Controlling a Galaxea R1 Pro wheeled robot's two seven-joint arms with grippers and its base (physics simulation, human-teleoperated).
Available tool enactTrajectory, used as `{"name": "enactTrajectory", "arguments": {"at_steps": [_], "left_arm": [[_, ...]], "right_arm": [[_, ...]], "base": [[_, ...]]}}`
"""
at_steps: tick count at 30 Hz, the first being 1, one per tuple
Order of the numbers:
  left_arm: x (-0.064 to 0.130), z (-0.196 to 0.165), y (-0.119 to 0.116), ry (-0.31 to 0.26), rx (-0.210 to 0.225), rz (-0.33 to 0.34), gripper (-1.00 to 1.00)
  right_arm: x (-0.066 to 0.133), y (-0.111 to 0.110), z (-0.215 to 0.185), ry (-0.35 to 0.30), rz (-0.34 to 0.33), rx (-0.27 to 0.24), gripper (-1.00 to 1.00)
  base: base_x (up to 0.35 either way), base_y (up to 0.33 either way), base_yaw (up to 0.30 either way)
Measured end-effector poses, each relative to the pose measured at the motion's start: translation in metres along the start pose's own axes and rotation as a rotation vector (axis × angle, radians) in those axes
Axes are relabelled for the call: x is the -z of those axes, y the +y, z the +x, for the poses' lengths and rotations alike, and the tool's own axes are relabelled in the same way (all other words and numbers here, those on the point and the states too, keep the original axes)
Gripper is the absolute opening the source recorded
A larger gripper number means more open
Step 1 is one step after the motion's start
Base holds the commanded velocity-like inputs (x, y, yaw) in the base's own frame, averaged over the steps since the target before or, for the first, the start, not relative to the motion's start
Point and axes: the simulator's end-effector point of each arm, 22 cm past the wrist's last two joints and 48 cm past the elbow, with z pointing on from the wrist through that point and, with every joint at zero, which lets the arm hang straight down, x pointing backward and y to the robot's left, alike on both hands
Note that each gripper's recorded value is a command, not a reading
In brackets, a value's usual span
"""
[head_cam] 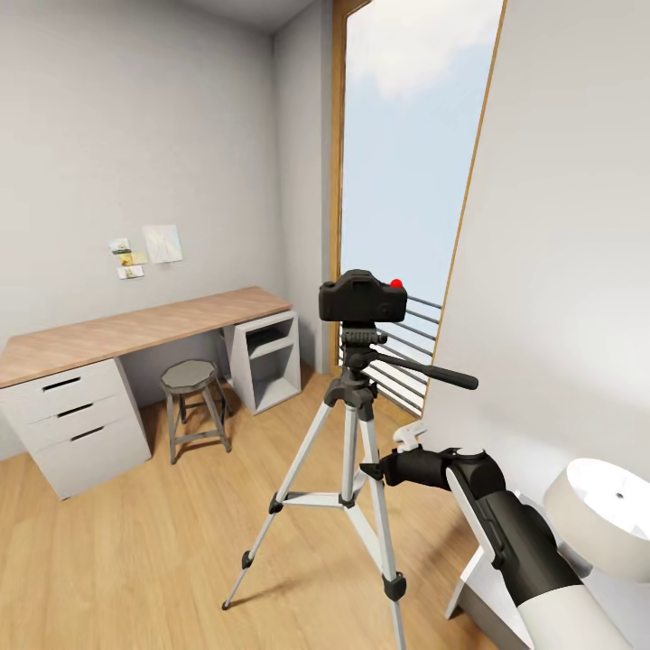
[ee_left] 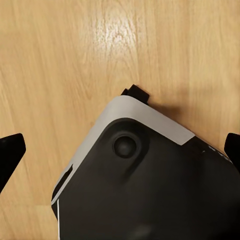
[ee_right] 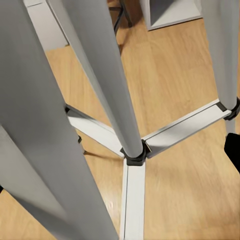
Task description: Attach the digital camera to the camera tripod in the bedroom.
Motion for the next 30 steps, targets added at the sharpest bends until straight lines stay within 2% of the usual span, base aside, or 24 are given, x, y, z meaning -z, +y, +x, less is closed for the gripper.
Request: {"name": "enactTrajectory", "arguments": {"at_steps": [24,30], "left_arm": [[0.0,0.0,0.0,0.0,0.002,0.0,1.0],[0.0,0.001,-0.002,0.002,0.002,0.002,1.0]], "right_arm": [[0.002,0.0,-0.002,-0.004,-0.005,-0.003,1.0],[0.002,-0.006,0.011,0.033,-0.002,-0.015,1.0]], "base": [[-0.021,0.005,0.0],[0.0,0.0,0.0]]}}
